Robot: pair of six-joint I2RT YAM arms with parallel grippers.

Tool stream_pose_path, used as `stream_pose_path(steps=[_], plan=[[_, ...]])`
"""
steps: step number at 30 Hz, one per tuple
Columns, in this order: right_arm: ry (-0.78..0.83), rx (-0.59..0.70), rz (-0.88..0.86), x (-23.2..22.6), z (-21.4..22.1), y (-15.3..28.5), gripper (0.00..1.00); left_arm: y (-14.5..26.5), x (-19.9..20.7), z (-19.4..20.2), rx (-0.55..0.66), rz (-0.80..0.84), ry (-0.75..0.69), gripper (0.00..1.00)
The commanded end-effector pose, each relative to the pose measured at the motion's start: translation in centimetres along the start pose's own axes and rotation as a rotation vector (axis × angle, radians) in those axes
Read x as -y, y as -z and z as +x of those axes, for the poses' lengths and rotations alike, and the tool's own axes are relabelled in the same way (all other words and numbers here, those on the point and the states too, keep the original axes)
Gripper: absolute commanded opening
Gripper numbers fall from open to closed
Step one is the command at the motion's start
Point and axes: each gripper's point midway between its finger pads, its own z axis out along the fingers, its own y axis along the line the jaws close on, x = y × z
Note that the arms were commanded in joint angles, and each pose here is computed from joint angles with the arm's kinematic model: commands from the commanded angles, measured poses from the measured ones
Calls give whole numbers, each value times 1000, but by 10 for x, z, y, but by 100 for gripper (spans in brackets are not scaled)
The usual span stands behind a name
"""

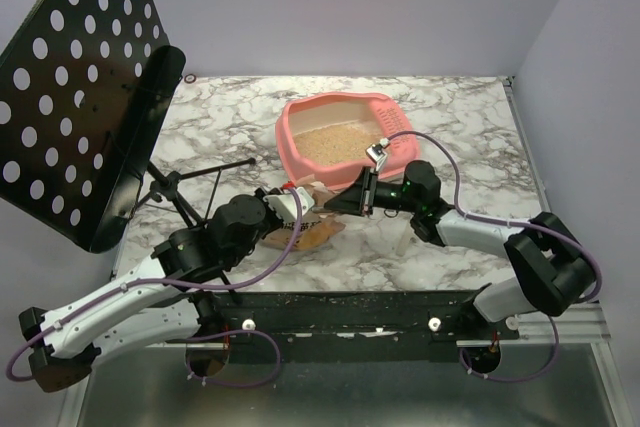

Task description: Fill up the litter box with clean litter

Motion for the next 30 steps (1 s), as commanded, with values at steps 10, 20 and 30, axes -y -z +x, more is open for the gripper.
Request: stream_pose_path(steps=[10, 20, 30], plan=[[138, 73, -23, -34, -28, 20, 1, -15, 29, -7, 86, 91, 55, 0], [131, 87, 96, -7, -31, 65, 0, -32, 52, -29, 198, 149, 153, 0], [89, 113, 180, 20, -16, 99, 0, -18, 45, -52, 395, 130, 249, 0]])
